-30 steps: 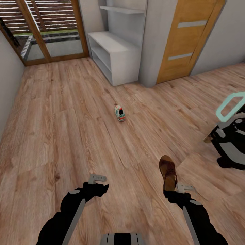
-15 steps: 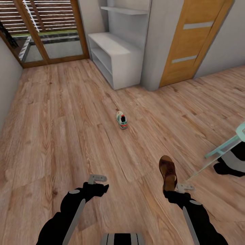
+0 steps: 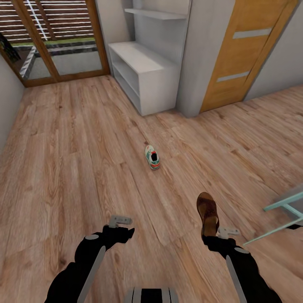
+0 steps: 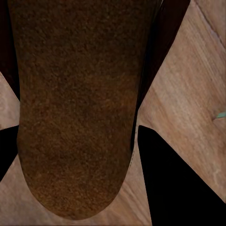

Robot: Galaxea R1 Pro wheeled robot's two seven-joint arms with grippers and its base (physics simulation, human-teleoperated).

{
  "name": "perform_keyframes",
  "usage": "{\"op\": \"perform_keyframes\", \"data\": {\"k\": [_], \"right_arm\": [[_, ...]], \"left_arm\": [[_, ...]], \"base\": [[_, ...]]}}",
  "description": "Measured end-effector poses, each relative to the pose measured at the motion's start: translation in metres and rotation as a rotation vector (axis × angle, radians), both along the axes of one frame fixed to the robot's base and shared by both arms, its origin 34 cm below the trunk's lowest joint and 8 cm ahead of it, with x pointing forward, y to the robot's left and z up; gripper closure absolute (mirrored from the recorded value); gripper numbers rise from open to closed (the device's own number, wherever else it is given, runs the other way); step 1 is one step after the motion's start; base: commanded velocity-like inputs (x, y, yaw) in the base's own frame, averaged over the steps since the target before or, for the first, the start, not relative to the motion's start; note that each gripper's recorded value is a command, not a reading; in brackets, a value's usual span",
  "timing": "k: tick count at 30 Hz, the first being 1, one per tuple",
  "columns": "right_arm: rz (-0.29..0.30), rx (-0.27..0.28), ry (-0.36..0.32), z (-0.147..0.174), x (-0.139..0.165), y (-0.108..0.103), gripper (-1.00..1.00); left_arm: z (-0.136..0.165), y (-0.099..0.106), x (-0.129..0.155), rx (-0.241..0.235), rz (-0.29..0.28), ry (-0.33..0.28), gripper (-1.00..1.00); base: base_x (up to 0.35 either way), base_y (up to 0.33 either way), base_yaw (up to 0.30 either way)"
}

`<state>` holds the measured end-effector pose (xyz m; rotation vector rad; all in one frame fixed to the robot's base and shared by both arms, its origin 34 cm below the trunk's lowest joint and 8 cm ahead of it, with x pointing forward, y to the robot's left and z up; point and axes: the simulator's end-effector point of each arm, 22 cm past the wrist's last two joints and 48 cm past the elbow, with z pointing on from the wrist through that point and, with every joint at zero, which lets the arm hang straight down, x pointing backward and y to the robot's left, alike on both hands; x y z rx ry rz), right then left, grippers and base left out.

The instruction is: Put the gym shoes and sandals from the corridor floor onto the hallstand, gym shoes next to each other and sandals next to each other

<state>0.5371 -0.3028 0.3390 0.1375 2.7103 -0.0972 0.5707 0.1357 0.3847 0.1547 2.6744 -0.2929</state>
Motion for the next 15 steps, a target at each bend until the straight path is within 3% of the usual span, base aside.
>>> {"op": "perform_keyframes", "data": {"k": [15], "right_arm": [[0.000, 0.000, 0.000, 0.0000, -0.0001, 0.0000, 1.00]], "left_arm": [[0.0001, -0.0004, 0.0000, -0.001, 0.000, 0.000, -1.00]], "base": [[0.334, 0.000, 0.000]]}}
